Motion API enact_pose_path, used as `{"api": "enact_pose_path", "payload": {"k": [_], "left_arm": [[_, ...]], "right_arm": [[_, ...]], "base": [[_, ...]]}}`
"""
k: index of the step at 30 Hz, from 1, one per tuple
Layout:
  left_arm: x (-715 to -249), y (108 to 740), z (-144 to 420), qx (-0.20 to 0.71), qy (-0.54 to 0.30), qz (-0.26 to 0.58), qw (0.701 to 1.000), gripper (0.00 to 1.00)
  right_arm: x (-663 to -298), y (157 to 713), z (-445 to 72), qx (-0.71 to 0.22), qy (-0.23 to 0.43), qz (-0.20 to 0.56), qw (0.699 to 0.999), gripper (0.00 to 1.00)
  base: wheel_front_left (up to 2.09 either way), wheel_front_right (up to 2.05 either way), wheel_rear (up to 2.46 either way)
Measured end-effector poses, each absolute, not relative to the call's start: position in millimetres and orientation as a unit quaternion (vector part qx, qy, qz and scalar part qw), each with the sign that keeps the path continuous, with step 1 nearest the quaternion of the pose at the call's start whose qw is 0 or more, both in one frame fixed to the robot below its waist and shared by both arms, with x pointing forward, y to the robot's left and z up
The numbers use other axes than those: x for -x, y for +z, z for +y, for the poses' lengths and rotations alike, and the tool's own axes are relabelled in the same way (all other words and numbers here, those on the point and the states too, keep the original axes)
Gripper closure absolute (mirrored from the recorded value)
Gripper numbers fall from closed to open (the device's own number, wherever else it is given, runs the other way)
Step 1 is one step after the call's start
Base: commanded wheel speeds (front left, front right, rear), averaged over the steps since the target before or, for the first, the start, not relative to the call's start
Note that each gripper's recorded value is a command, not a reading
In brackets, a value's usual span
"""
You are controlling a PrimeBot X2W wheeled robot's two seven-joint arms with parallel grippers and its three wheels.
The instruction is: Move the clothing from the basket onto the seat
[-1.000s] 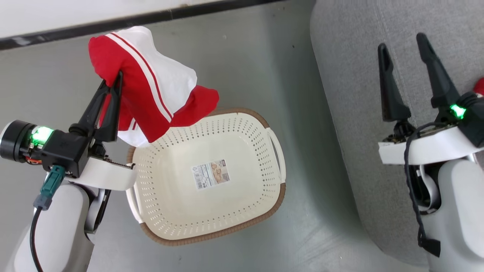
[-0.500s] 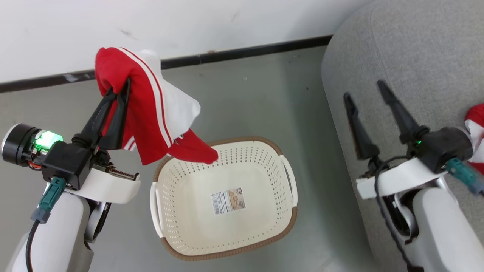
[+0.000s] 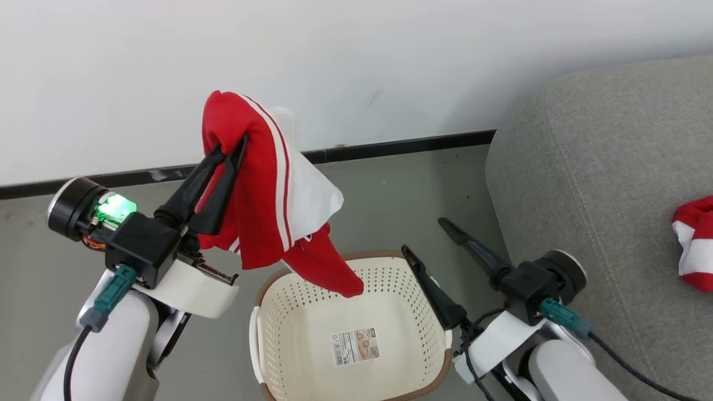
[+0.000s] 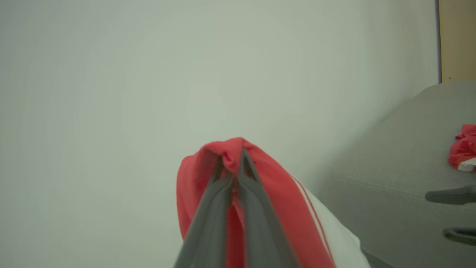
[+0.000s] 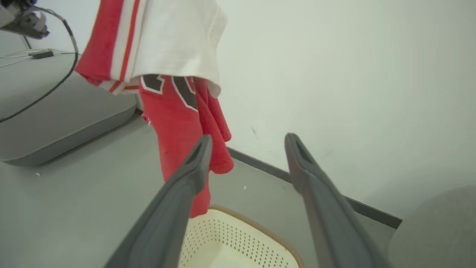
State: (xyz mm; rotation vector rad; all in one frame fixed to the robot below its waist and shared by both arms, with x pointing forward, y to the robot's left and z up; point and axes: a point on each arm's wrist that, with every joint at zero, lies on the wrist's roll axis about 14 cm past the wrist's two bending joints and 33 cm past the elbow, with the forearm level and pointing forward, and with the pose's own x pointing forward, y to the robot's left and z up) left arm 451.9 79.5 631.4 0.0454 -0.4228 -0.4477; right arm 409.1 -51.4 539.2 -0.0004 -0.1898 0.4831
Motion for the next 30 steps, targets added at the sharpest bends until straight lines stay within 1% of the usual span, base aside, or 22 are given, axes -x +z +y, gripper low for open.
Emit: {"api": "enact_pose_path", "payload": {"k": [8,9,12,19,27,28,29,30], "left_arm": [[-425,659,62,-0.020,-0.247,-0.229,0.941,1.00],[-419,664,60,-0.022,-0.251,-0.231,0.940,1.00],[-411,672,58,-0.026,-0.254,-0.236,0.938,1.00],[-393,685,49,-0.028,-0.267,-0.242,0.932,1.00],[-377,697,47,-0.030,-0.270,-0.249,0.930,1.00],[-375,699,47,-0.031,-0.269,-0.249,0.930,1.00],[-374,700,47,-0.030,-0.269,-0.251,0.929,1.00],[-372,701,48,-0.029,-0.268,-0.251,0.930,1.00]], "right_arm": [[-379,546,-7,0.001,0.311,-0.099,0.945,0.00],[-371,545,4,0.004,0.330,-0.098,0.939,0.00],[-360,548,19,0.005,0.354,-0.100,0.930,0.00],[-349,541,33,0.025,0.379,-0.092,0.920,0.00],[-354,538,38,0.044,0.384,-0.086,0.918,0.00],[-354,537,38,0.045,0.384,-0.084,0.918,0.22],[-354,538,38,0.045,0.384,-0.086,0.918,0.51],[-355,540,39,0.045,0.384,-0.087,0.918,0.61]], "base": [[0.00,0.00,0.00],[0.00,0.00,0.00],[0.00,0.00,0.00],[0.00,0.00,0.00],[0.00,0.00,0.00],[0.00,0.00,0.00],[0.00,0.00,0.00],[0.00,0.00,0.00]]}}
